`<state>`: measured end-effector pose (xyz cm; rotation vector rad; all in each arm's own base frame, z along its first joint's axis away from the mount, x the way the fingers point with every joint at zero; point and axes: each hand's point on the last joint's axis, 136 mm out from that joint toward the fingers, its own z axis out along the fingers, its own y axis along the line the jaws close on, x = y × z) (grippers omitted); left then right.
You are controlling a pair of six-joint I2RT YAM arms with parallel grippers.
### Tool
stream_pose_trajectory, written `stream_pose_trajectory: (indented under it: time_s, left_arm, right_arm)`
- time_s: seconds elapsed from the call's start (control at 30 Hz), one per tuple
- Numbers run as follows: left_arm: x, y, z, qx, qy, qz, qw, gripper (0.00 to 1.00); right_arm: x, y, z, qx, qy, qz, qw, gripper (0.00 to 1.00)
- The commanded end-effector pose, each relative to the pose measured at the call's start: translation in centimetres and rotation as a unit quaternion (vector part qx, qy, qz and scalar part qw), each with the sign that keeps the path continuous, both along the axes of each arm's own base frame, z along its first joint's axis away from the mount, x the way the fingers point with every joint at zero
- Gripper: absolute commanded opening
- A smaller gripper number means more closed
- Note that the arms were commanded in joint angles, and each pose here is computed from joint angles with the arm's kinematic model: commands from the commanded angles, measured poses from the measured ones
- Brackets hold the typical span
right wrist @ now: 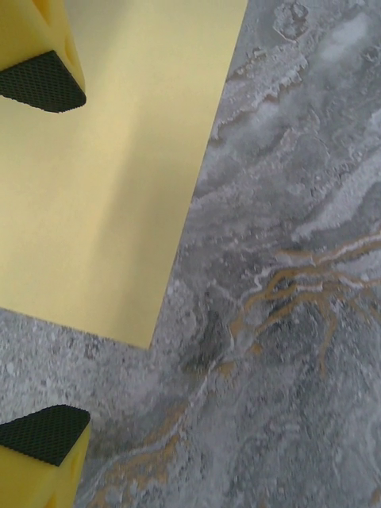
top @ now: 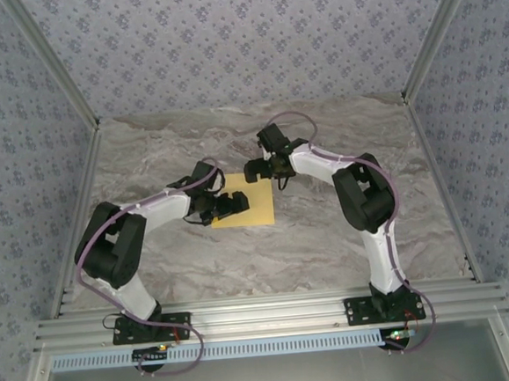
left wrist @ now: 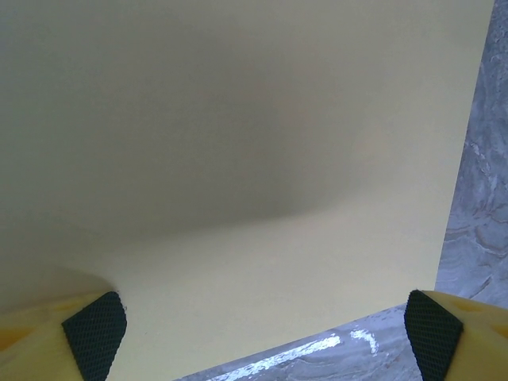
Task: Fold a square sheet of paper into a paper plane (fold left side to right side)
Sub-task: Pick up the square sheet of paper from the center of the table.
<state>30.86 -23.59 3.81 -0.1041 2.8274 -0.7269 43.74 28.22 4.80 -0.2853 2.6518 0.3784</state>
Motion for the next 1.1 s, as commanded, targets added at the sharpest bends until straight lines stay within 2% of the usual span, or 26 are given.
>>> stream_pose_trajectory:
  time_s: [0.0, 0.27, 0.7, 0.87, 1.07]
  left_arm:
    - [-0.2, 0.7, -1.5, 0.018, 0.011, 0.01, 1.0, 0.95]
    - [-0.6, 0.9, -2.1, 0.019, 0.016, 0.014, 1.0, 0.94]
    - [-0.7, 1.0, -2.4, 0.02, 0.017, 0.015, 1.0, 0.74]
    - [-0.5, 1.0, -2.0, 0.018, 0.011, 0.016, 1.0, 0.72]
    - [0.0, 1.2, 0.9, -0.011, -0.024, 0.019, 0.999, 0.74]
  right_arm:
    - [-0.9, 0.7, -1.1, -0.013, 0.024, 0.008, 1.0, 1.0]
    - [-2.7, 2.1, -2.3, -0.012, 0.049, 0.026, 0.998, 1.0]
    - [-6.1, 5.8, -2.1, 0.011, 0.07, 0.082, 0.994, 0.88]
    - [-6.4, 6.1, -1.7, 0.012, 0.07, 0.09, 0.993, 0.75]
    - [-6.5, 6.0, 0.1, 0.036, 0.061, 0.097, 0.993, 0.49]
